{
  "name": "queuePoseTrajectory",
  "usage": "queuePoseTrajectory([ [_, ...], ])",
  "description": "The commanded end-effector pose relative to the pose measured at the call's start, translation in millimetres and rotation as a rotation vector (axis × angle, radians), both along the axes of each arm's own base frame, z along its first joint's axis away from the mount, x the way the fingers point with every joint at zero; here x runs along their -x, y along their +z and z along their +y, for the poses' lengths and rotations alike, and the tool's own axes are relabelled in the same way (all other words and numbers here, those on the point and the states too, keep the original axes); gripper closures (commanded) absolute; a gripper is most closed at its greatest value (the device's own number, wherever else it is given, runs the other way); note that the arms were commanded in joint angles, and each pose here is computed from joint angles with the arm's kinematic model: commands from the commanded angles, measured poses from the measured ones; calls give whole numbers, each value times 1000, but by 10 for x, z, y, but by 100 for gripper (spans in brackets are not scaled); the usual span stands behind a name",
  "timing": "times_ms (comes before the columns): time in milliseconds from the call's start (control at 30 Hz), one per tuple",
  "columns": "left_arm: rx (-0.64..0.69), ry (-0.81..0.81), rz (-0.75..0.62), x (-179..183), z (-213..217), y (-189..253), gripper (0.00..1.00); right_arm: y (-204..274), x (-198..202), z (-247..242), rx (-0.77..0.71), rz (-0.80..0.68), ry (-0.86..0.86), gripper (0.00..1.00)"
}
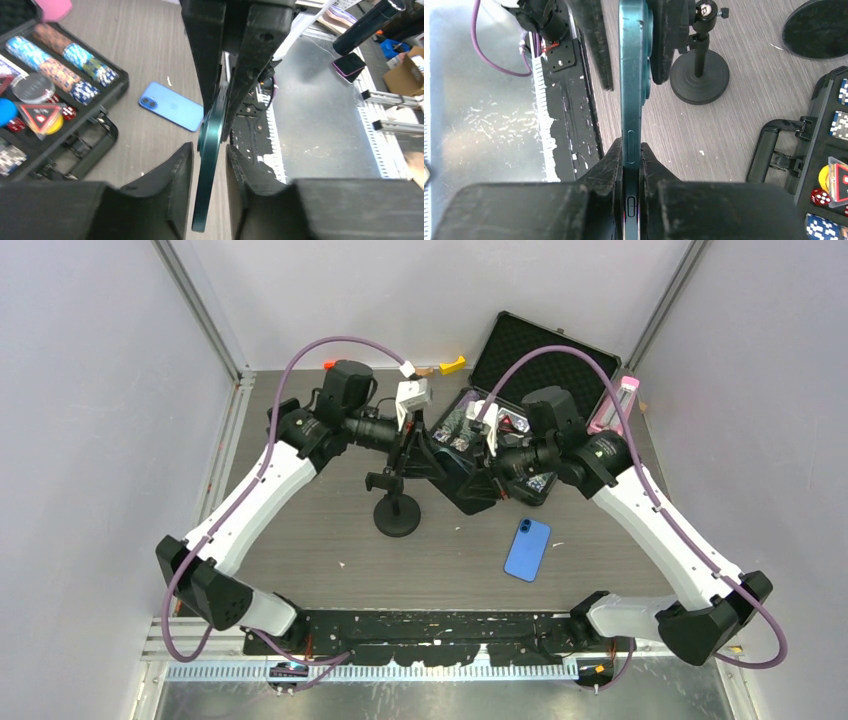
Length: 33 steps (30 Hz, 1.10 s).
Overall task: Place the phone on the phone stand
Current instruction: Pick up the phone at the center of the board.
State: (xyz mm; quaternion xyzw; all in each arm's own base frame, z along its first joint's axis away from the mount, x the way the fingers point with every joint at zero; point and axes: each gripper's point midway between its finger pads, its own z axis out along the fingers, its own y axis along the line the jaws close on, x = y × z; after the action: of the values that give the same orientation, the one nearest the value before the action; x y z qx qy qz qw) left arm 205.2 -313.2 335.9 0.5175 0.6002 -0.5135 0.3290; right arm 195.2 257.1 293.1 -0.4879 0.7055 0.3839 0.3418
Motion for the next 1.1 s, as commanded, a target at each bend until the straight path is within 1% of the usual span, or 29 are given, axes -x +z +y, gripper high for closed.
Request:
queuePoseTrajectory([
  [0, 147, 51, -50, 8, 6, 564, 59, 376, -190, 48, -117, -78, -74, 100],
  [67, 202, 108, -19, -102, 75, 710, 41, 508, -267, 45, -174, -78, -107, 100],
  [133, 275, 175, 5, -243, 198, 895, 28, 621, -294, 60, -212, -52, -116, 100],
  [167, 313, 204, 9, -320, 267, 980, 25, 656, -302, 83, -230, -37, -102, 100],
  [267, 390, 247, 55, -448, 444, 1114, 21, 774, -311, 139, -289, 22, -106, 100],
  [300, 409, 252, 61, -463, 477, 1127, 20, 813, -325, 150, -306, 21, -101, 100],
  [433, 444, 284, 83, -552, 491, 1039, 18, 883, -412, 172, -347, 58, -105, 100],
  [467, 456, 296, 94, -585, 486, 1023, 18, 877, -411, 186, -356, 93, -101, 100],
  [500, 470, 303, 103, -611, 481, 1010, 18, 916, -440, 187, -372, 87, -100, 100],
  [533, 486, 305, 111, -635, 474, 1000, 18, 909, -429, 199, -381, 123, -95, 100],
  [633, 529, 301, 165, -686, 451, 961, 19, 936, -472, 216, -416, 160, -92, 100],
  [767, 580, 278, 209, -709, 417, 959, 21, 902, -522, 236, -438, 185, -89, 100],
  [967, 572, 246, 245, -690, 207, 867, 27, 790, -580, 291, -453, 235, -85, 100],
  [1067, 576, 234, 253, -667, 137, 870, 33, 752, -597, 303, -457, 239, -83, 100],
])
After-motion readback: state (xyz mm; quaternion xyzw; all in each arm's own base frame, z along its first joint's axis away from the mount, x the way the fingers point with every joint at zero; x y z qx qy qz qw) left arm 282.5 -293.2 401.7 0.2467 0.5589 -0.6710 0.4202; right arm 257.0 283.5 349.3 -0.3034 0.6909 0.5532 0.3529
